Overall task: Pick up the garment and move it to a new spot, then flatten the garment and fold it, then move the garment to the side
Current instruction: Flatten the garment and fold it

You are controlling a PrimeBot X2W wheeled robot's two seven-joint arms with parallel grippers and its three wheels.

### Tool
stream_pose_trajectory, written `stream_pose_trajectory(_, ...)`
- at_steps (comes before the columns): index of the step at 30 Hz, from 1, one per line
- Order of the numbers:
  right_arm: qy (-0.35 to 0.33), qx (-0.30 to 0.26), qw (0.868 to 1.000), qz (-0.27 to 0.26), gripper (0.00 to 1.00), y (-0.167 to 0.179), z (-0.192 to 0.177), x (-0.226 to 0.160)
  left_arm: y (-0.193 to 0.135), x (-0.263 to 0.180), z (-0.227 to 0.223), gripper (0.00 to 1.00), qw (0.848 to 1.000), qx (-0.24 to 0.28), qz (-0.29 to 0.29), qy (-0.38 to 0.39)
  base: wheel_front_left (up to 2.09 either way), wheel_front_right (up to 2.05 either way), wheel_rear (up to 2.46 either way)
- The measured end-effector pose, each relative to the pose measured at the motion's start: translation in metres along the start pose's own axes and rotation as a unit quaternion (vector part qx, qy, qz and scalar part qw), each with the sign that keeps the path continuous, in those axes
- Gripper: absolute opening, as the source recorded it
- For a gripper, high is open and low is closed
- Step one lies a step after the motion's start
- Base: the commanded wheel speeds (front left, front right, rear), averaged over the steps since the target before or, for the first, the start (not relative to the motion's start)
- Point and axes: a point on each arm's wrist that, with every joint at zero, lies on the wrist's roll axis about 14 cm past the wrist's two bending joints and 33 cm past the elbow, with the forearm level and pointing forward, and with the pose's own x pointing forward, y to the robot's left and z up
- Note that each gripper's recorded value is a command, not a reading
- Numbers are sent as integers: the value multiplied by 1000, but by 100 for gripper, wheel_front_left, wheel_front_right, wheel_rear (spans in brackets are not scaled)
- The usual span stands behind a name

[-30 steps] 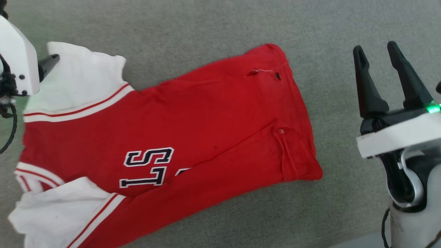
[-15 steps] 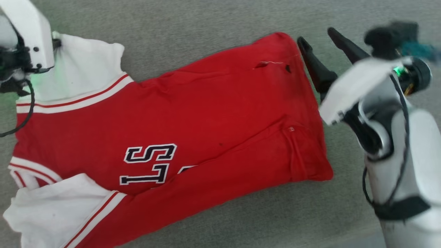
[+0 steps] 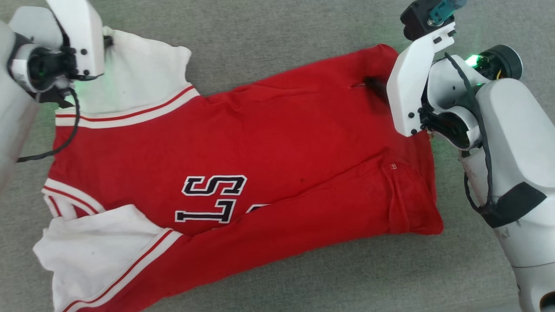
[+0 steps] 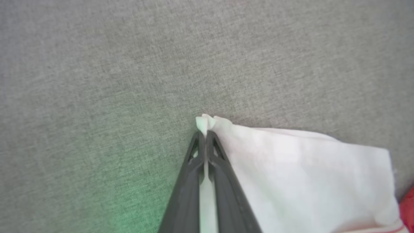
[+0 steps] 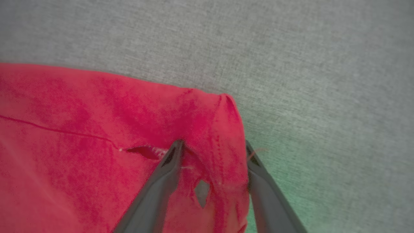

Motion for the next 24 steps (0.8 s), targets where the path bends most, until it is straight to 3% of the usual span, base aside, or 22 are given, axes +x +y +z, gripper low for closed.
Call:
stream_pose_trajectory(9, -26, -5, 1000, 6, 0, 0, 8, -13, -12, -27, 6, 0, 999, 11, -10, -29, 0, 0, 0)
stream_pose_trajectory(24, -151, -30, 988, -5, 0, 3, 32, -90, -7, -144, -8, 0, 996, 39, 6, -77, 0, 0, 0)
